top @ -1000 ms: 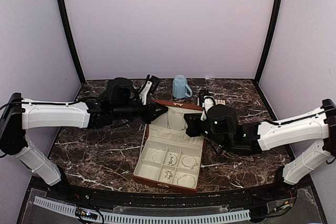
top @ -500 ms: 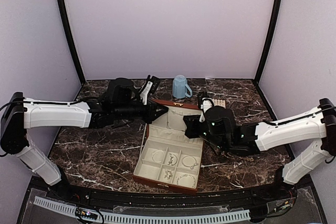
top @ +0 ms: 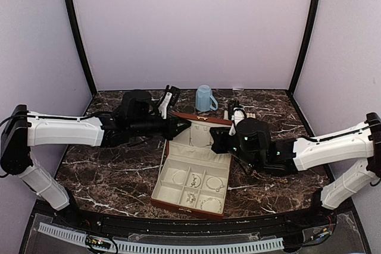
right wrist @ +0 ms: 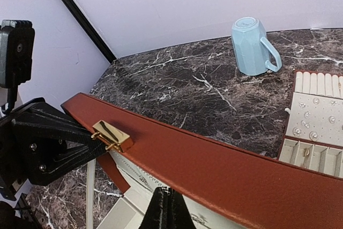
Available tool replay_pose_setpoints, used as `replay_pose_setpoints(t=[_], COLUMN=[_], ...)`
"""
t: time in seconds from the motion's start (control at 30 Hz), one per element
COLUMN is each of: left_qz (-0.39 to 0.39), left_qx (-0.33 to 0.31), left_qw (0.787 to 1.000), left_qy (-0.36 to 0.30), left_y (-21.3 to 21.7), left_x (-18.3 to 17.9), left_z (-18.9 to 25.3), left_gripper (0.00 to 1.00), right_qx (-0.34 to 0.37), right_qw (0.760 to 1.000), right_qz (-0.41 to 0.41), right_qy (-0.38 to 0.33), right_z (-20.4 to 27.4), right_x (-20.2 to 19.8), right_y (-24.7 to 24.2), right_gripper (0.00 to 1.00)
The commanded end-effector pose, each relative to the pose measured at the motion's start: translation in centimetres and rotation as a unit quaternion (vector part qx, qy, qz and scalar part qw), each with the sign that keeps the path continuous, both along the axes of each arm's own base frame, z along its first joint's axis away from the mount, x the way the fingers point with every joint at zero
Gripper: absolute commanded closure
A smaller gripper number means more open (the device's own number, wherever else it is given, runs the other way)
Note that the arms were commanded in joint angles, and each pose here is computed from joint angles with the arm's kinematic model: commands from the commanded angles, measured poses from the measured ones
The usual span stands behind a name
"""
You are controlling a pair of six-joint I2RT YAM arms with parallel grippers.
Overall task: Organize the mixed jewelry
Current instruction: Hang the necklace on the necklace hanger.
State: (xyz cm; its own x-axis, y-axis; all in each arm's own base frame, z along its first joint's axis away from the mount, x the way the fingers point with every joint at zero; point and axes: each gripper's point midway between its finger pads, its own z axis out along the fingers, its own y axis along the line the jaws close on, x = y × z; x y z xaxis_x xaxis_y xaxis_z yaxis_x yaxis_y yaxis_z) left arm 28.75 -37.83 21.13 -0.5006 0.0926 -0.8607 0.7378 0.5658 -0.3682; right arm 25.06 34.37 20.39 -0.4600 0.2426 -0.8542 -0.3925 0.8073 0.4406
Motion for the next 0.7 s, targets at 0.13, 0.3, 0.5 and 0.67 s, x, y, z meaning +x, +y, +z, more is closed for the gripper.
replay_pose_setpoints(t=[0.13,0.3,0.5,0.67], left_qz=[0.041,0.055,0.063,0.064], left_qx=[-0.025,-0.018,-0.004,0.002], left_qw=[0.999,0.998,0.998,0.998], left_qy=[-0.001,0.001,0.005,0.010], left_y=[0.3,0.2,0.1,0.0], left_x=[0.1,0.2,0.3,0.2], left_z=[0.8,0.4,-0.1,-0.6], left_gripper=[1.00,1.00,1.00,1.00], right_qx=[0.026,0.024,0.019,0.018], right_qw=[1.000,1.000,1.000,1.000], right_qz=[0.001,0.003,0.010,0.013], right_qy=[-0.004,-0.002,0.004,0.007], right_z=[0.9,0.7,0.1,-0.2], right_x=[0.0,0.0,0.0,0.1], right_y=[0.5,0.8,1.5,1.8], right_gripper=[1.00,1.00,1.00,1.00])
